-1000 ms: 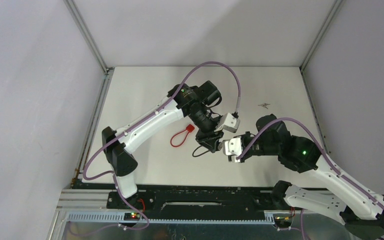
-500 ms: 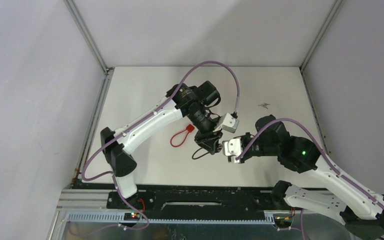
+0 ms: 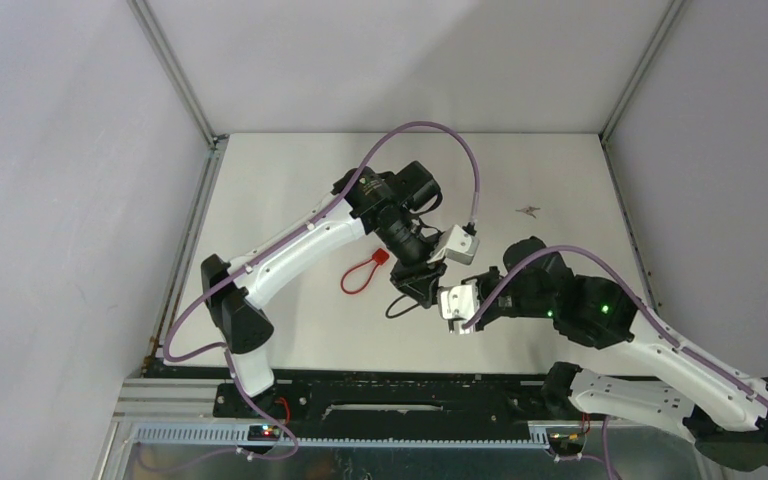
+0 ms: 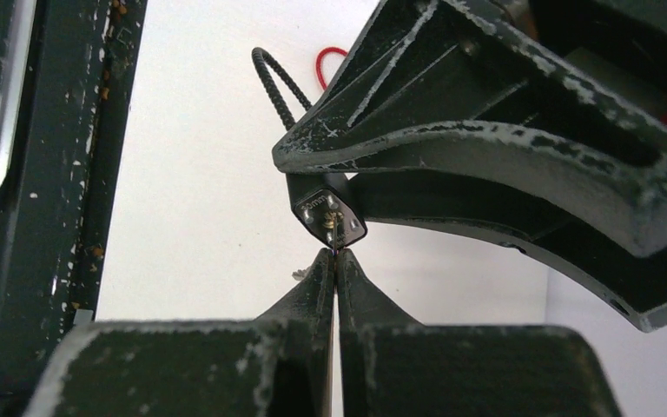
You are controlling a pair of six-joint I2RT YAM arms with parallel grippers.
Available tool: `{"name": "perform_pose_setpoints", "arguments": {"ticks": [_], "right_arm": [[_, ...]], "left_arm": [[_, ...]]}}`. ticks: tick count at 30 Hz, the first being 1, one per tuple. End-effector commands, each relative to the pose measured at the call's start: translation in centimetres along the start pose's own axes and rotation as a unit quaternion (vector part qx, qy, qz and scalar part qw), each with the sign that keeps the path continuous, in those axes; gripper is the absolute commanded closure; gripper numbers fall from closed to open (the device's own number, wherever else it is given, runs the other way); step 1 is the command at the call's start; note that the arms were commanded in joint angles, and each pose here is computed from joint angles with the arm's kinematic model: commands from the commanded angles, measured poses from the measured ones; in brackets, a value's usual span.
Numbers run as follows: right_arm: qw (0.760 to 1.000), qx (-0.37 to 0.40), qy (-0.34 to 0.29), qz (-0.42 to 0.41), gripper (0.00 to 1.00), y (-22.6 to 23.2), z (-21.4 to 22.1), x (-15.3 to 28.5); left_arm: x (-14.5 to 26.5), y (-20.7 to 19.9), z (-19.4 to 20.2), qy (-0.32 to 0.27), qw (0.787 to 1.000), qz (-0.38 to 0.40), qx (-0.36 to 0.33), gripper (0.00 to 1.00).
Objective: Unlock with the key
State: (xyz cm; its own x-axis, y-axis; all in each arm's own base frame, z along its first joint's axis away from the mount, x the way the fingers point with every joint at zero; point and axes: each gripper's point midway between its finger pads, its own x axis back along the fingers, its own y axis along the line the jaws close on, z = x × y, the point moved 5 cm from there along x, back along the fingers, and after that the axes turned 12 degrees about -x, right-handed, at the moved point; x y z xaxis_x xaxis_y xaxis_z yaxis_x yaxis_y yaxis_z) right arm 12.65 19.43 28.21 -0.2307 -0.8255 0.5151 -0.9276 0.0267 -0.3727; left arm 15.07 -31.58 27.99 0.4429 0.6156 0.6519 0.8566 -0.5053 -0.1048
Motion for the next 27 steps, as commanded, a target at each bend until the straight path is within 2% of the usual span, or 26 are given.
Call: {"name": "perform_pose_setpoints", "arguments": {"ticks": [1,19,27], "right_arm": [[0.999,0.026,0.018,0.027,1.00,-0.8,-0.7,0.4],[0.985,0.091,0.115,0.086,1.00,-1.5,0.0,-1.3],[0.983,0.103,0.127,0.083,1.00,-1.2,-0.1,-2.2]], "left_arm": [[0.7,-0.2,-1.2,-0.022,0.999,-0.021,-0.017,1.00],[0.0,2.4,0.2,0.024,0.996,-0.070,0.046,1.00],[-0.4,3.2,1.1,0.047,0.992,-0.087,0.074,1.00]]}}
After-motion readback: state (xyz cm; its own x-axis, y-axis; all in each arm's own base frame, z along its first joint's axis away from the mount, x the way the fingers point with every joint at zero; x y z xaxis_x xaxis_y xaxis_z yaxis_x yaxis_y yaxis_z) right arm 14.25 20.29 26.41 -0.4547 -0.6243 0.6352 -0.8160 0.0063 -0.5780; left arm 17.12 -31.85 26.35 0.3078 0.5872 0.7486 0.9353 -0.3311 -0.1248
